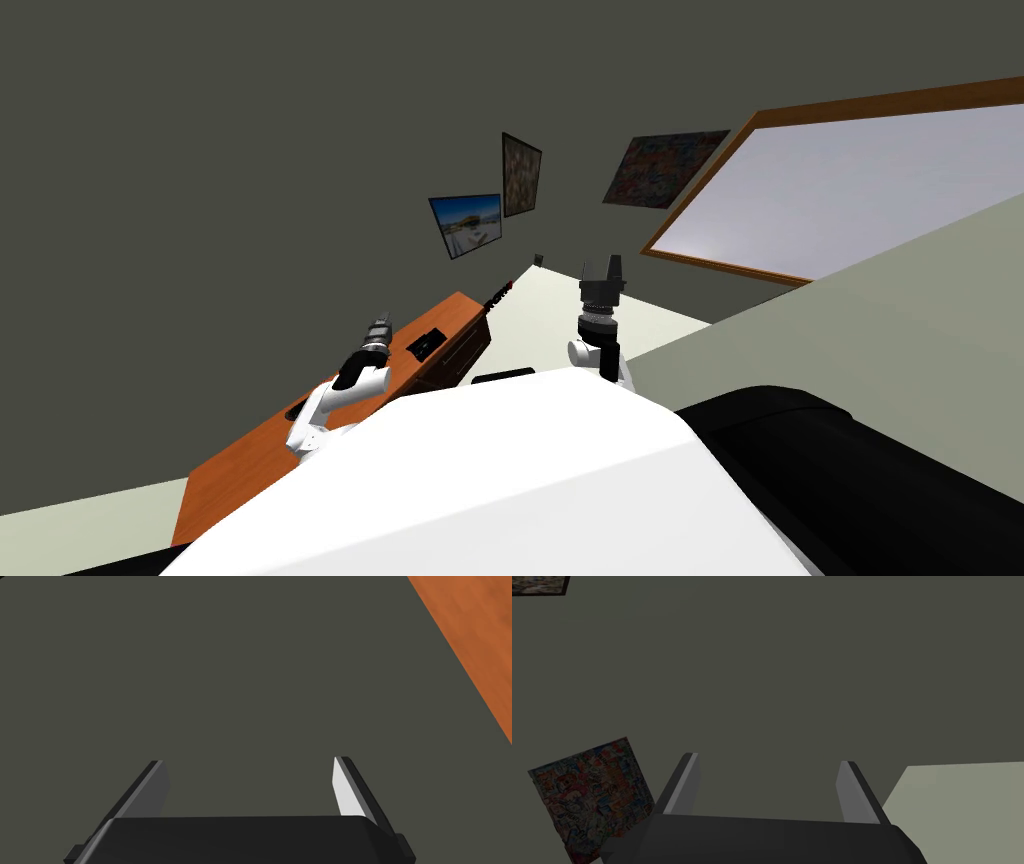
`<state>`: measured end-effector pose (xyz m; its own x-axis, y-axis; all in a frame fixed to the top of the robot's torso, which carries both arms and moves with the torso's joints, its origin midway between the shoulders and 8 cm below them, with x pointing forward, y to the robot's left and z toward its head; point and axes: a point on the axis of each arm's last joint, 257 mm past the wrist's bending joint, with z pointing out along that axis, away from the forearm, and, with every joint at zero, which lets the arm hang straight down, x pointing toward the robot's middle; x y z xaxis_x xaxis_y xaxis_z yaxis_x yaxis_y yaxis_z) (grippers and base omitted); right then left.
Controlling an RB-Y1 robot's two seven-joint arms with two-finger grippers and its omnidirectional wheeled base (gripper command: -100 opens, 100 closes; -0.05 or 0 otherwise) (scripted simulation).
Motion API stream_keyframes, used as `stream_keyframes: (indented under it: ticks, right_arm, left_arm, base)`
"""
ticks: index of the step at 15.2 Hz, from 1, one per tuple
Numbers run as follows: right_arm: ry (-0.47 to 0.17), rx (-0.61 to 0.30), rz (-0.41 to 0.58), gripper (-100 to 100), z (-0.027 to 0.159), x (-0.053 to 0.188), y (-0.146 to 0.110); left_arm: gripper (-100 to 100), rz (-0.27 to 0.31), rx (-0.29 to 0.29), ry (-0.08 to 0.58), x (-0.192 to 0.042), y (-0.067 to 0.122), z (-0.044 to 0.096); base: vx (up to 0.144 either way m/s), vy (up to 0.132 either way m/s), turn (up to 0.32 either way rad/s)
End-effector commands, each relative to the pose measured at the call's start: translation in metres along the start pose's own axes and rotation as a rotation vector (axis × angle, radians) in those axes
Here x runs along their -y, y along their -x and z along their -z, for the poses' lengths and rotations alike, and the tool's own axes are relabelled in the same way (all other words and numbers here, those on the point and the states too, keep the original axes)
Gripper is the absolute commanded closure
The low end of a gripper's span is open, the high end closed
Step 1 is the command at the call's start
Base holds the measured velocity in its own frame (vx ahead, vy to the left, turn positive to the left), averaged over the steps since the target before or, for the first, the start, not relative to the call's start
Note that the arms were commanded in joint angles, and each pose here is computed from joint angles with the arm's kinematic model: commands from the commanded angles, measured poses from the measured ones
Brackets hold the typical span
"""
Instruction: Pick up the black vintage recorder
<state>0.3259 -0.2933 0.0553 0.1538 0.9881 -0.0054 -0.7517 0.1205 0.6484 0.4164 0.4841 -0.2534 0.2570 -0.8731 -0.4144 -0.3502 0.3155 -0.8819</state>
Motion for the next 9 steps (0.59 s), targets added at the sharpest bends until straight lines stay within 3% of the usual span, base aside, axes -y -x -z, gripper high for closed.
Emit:
stream_keyframes:
  ticks: [1,3,4,6,9]
  right_arm:
    - [0.0,0.0,0.0,0,0.0,0.0,0.0]
    - [0.0,0.0,0.0,0,0.0,0.0,0.0]
    - [0.0,0.0,0.0,0,0.0,0.0,0.0]
    - [0.0,0.0,0.0,0,0.0,0.0,0.0]
    - [0.0,0.0,0.0,0,0.0,0.0,0.0]
  left_arm:
    - [-100,0.014,0.017,0.087,-0.032,0.015,-0.004]
    - [-100,0.014,0.016,0.117,-0.041,0.015,-0.004]
    - [-100,0.028,0.03,0.17,-0.061,0.025,-0.006]
    - [-100,0.028,0.029,0.194,-0.068,0.025,-0.005]
    - [-100,0.064,0.057,0.308,-0.105,0.043,-0.007]
  base:
    - [0.061,-0.026,-0.085]
    - [0.052,-0.021,-0.03]
    - [0.048,-0.019,-0.043]
    - [0.048,-0.021,-0.039]
    - [0.061,-0.022,-0.051]
